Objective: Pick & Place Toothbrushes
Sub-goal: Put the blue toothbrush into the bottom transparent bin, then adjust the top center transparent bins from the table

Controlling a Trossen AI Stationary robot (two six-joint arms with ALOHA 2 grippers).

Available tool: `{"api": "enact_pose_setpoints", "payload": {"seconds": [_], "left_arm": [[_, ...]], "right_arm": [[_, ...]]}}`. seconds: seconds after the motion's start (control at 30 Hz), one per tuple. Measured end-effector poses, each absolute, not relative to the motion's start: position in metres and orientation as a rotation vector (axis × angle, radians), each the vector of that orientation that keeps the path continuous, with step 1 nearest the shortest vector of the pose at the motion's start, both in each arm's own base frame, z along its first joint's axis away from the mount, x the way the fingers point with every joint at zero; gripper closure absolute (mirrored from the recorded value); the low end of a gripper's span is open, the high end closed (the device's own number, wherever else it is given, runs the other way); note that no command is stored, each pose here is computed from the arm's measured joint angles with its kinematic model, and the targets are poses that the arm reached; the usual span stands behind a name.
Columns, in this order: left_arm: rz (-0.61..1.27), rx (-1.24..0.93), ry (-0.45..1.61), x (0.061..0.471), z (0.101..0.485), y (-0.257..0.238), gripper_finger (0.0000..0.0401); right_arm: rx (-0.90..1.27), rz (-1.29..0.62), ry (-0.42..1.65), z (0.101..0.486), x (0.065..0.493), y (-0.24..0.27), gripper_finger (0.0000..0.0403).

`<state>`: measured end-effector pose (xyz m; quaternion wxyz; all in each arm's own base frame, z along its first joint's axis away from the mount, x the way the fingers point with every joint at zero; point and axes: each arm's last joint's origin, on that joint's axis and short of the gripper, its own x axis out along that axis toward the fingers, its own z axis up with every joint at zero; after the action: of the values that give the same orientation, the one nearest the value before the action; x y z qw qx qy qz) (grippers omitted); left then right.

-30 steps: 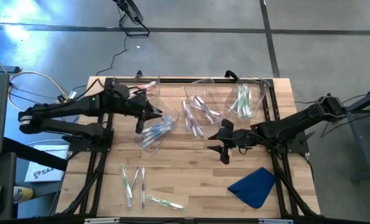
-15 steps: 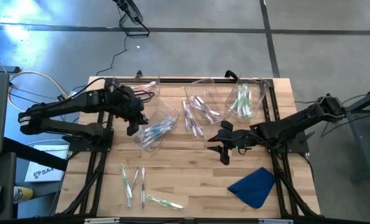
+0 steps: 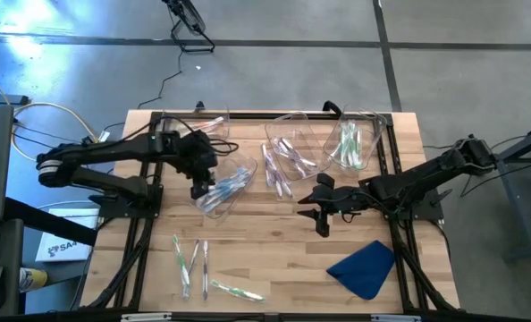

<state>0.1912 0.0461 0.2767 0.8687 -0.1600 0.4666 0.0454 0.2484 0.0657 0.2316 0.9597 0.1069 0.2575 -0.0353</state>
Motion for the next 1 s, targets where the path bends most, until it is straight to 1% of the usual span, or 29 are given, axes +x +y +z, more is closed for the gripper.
{"api": "enact_pose_setpoints", "payload": {"seconds": [0.13, 0.23, 0.47, 0.57, 0.67, 0.77, 1.0], "left_arm": [[0.08, -0.318, 0.988, 0.201, 0.27, 0.049, 0.035], [0.072, -0.307, 1.004, 0.206, 0.266, 0.05, 0.0336], [0.053, -0.281, 1.05, 0.214, 0.256, 0.052, 0.026], [0.058, -0.247, 1.038, 0.217, 0.255, 0.054, 0.0228], [0.073, -0.203, 0.996, 0.22, 0.259, 0.055, 0.0206], [0.08, -0.138, 0.964, 0.223, 0.272, 0.057, 0.0196], [0.102, -0.062, 0.862, 0.229, 0.306, 0.06, 0.0195]], "right_arm": [[0.222, -0.071, 0.523, 0.232, 0.248, 0.066, 0.0255], [0.231, -0.073, 0.523, 0.232, 0.248, 0.066, 0.0255], [0.232, -0.074, 0.524, 0.231, 0.248, 0.066, 0.027], [0.232, -0.074, 0.523, 0.231, 0.248, 0.066, 0.0279], [0.232, -0.074, 0.523, 0.231, 0.248, 0.066, 0.0286], [0.232, -0.074, 0.523, 0.232, 0.248, 0.066, 0.029], [0.233, -0.074, 0.522, 0.232, 0.248, 0.066, 0.0291]]}}
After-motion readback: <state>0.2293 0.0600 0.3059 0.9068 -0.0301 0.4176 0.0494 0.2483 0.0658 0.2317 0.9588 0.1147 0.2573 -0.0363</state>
